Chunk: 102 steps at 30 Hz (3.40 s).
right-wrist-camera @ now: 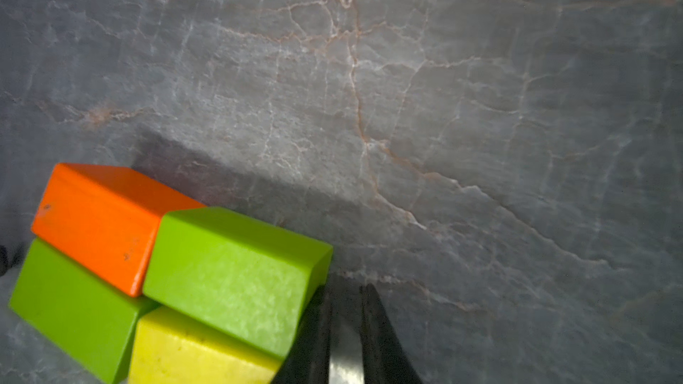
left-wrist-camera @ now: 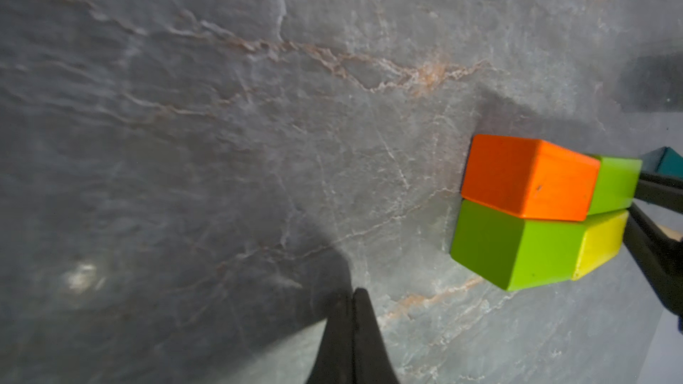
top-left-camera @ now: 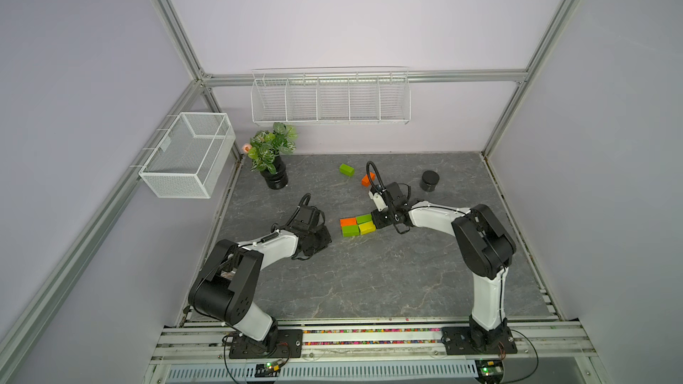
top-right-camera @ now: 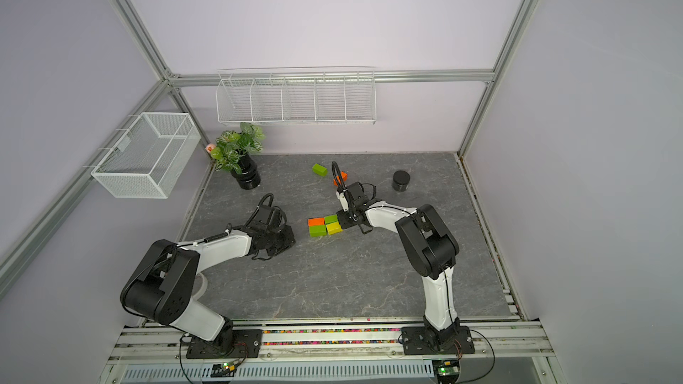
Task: Assemble a piece of candy with building blocks
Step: Assemble the building block at the center of the board.
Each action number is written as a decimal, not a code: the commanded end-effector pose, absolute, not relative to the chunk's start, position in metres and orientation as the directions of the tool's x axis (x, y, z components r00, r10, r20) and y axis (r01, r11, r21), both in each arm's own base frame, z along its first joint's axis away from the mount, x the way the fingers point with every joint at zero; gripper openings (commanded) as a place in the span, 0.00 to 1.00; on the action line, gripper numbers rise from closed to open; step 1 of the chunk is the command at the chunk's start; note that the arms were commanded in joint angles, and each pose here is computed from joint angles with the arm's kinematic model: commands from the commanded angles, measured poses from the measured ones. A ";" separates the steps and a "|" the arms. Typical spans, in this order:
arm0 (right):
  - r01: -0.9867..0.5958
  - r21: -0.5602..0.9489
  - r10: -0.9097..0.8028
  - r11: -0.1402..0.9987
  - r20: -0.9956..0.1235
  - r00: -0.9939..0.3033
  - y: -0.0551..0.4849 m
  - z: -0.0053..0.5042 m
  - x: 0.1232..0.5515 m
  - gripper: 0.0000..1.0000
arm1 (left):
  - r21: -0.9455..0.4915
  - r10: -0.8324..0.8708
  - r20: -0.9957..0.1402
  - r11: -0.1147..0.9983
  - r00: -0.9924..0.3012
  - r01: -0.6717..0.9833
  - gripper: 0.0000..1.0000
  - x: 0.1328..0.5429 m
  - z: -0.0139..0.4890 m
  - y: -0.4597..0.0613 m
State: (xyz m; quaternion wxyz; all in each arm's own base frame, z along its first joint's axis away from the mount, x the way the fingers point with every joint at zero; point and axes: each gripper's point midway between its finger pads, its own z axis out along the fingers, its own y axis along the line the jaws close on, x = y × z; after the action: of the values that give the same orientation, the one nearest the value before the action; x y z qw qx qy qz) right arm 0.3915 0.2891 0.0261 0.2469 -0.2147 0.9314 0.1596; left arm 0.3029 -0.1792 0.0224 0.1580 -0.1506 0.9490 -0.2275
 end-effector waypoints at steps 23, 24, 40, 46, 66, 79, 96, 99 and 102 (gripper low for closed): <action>-0.455 0.154 -0.332 0.877 -0.489 -0.806 0.288 0.024 0.376 0.19 | -0.499 -0.356 -0.198 0.839 -0.913 -0.219 0.00 0.315 0.004 -0.192; -0.455 0.153 -0.334 0.877 -0.488 -0.806 0.288 0.024 0.375 0.19 | -0.500 -0.358 -0.195 0.837 -0.913 -0.221 0.00 0.315 0.003 -0.192; -0.407 0.149 -0.303 0.901 -0.454 -0.838 0.278 0.026 0.361 0.19 | -0.488 -0.349 -0.184 0.844 -0.919 -0.222 0.00 0.316 -0.004 -0.193; -0.418 0.163 -0.312 0.894 -0.445 -0.840 0.287 0.023 0.356 0.19 | -0.488 -0.347 -0.177 0.844 -0.921 -0.224 0.00 0.316 -0.008 -0.194; -0.418 0.165 -0.319 0.893 -0.424 -0.848 0.295 0.019 0.352 0.19 | -0.481 -0.342 -0.150 0.845 -0.928 -0.234 0.00 0.316 -0.018 -0.196; -0.423 0.171 -0.323 0.890 -0.417 -0.849 0.299 0.017 0.351 0.18 | -0.466 -0.341 -0.149 0.852 -0.928 -0.238 0.00 0.313 -0.017 -0.193; -0.324 0.072 -0.213 0.943 -0.616 -0.758 0.251 0.139 0.424 0.55 | -0.463 -0.522 -0.447 0.830 -0.727 -0.311 0.00 0.344 0.114 -0.089; -0.326 0.115 -0.192 0.938 -0.610 -0.769 0.267 0.149 0.451 0.59 | -0.474 -0.514 -0.435 0.829 -0.739 -0.298 0.00 0.351 0.112 -0.095; -0.293 0.129 -0.161 0.947 -0.600 -0.784 0.282 0.158 0.485 0.58 | -0.495 -0.513 -0.392 0.817 -0.764 -0.295 0.00 0.353 0.099 -0.103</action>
State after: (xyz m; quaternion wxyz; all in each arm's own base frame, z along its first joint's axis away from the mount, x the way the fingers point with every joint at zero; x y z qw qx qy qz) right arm 0.4764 0.2768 0.1815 0.3539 -0.1261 0.9187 0.1221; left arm 0.3492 -0.0969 0.1047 0.2759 -0.2253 0.9140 -0.1943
